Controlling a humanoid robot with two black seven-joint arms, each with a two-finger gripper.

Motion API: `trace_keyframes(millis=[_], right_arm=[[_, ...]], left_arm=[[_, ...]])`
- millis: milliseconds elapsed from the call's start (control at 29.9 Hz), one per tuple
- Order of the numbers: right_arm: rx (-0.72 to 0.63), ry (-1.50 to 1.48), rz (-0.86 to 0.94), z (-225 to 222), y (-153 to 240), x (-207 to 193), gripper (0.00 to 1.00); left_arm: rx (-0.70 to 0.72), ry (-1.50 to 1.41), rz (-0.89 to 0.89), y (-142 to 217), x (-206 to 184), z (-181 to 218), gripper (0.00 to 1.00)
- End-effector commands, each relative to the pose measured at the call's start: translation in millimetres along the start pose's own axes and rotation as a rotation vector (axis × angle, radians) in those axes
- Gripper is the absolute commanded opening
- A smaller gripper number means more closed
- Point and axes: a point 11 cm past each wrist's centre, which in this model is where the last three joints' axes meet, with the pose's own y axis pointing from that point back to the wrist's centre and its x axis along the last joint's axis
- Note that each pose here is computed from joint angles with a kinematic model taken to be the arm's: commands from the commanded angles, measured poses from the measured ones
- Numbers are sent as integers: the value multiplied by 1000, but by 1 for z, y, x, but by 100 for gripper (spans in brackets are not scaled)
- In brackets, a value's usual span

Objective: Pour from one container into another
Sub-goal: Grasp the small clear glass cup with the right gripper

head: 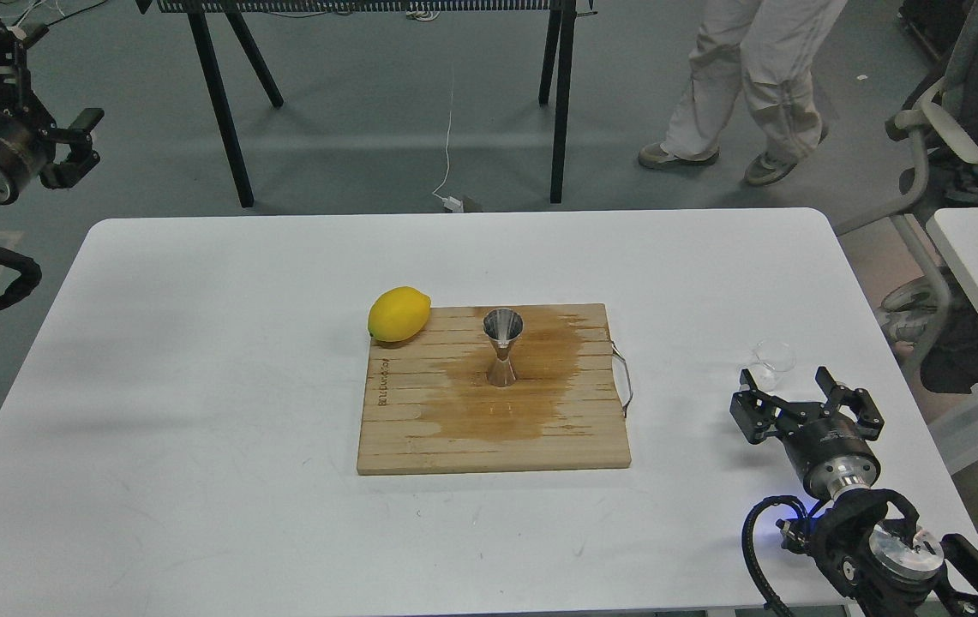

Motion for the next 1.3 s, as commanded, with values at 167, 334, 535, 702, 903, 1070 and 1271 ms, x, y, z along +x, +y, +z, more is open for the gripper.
trace_keyframes(millis=[167, 334, 535, 702, 903, 1070, 1271], right_arm=[[6, 3, 15, 2, -11, 1, 99], [8, 12, 47, 1, -20, 9, 99], [10, 21, 48, 0, -29, 4, 98], [5, 34, 75, 2, -36, 9, 98], [-14, 60, 91, 8, -39, 12, 95], [-13, 62, 95, 8, -41, 12, 86], [-20, 68, 94, 11, -41, 13, 73]], left_arm=[[-2, -2, 1, 0, 1, 1, 99], [-2, -2, 1, 0, 1, 1, 99], [-9, -3, -1, -1, 0, 5, 99], [-13, -3, -3, -2, -1, 7, 99], [-20, -10, 3, -1, 3, 13, 99], [-21, -10, 3, -2, 2, 14, 99], [-23, -14, 7, 0, 5, 15, 99]])
